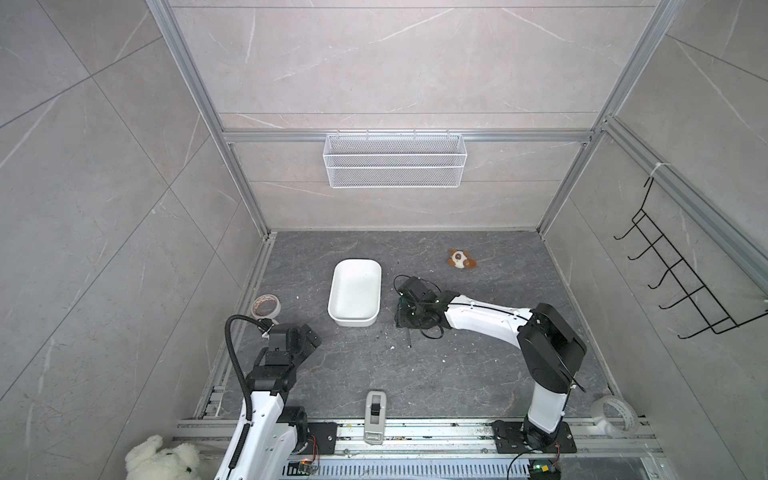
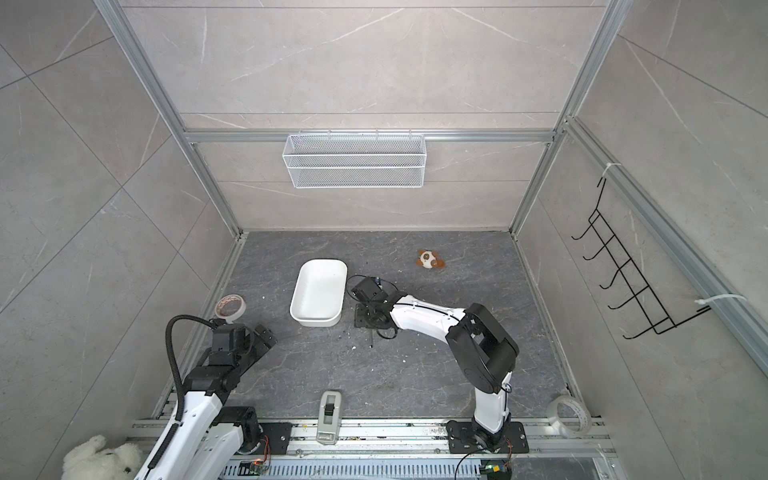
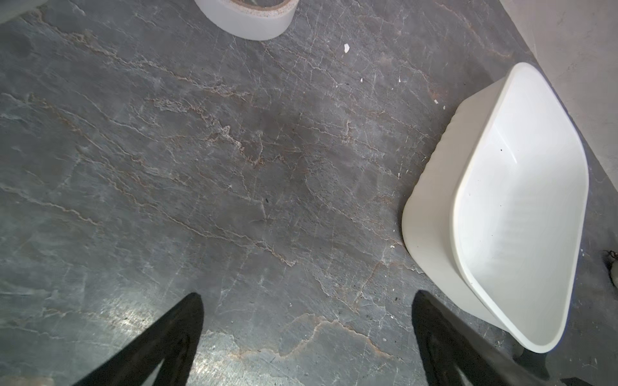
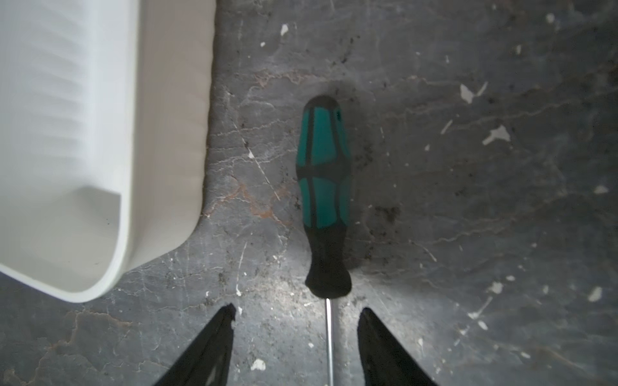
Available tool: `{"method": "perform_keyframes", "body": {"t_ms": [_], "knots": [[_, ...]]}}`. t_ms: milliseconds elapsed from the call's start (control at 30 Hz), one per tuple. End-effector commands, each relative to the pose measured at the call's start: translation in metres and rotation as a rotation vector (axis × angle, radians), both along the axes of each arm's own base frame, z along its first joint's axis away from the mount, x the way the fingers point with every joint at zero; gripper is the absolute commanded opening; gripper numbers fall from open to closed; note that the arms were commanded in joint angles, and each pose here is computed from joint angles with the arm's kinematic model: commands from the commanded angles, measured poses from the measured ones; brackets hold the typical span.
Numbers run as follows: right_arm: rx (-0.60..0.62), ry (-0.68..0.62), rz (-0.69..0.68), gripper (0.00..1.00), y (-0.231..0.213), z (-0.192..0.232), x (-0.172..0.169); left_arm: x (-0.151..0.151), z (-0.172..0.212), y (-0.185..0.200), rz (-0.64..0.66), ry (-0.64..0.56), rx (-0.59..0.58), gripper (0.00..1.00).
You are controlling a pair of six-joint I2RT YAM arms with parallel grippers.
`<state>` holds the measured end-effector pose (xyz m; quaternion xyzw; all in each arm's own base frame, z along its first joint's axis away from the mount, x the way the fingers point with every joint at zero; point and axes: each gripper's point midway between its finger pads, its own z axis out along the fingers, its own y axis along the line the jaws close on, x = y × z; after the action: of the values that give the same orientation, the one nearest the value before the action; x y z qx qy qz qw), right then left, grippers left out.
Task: Put the screwdriver in the bin
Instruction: 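Lower the right gripper and close it on the screwdriver handle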
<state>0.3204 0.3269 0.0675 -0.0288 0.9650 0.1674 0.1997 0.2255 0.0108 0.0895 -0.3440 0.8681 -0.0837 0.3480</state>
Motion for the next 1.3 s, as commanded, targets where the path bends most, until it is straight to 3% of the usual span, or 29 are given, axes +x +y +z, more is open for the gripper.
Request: {"method": "perform_keyframes", "body": {"t_ms": [0,200,900,1267], "knots": [[-0.08,0.023,0.006,0.61,-0.008,-0.007,0.0,0.004,0.0,0.002,-0.009,0.002,0.023,1.0],[-0.112,0.067,0.003,0.51,-0.005,-0.019,0.01,0.005,-0.003,0.001,-0.011,0.031,0.02,1.0],[-0.183,0.126,0.017,0.4,-0.013,-0.056,0.016,0.005,-0.003,0.002,-0.007,0.023,0.022,1.0],[-0.161,0.136,0.018,0.27,-0.012,-0.056,0.012,0.006,-0.003,0.002,-0.007,0.026,0.022,1.0]]}}
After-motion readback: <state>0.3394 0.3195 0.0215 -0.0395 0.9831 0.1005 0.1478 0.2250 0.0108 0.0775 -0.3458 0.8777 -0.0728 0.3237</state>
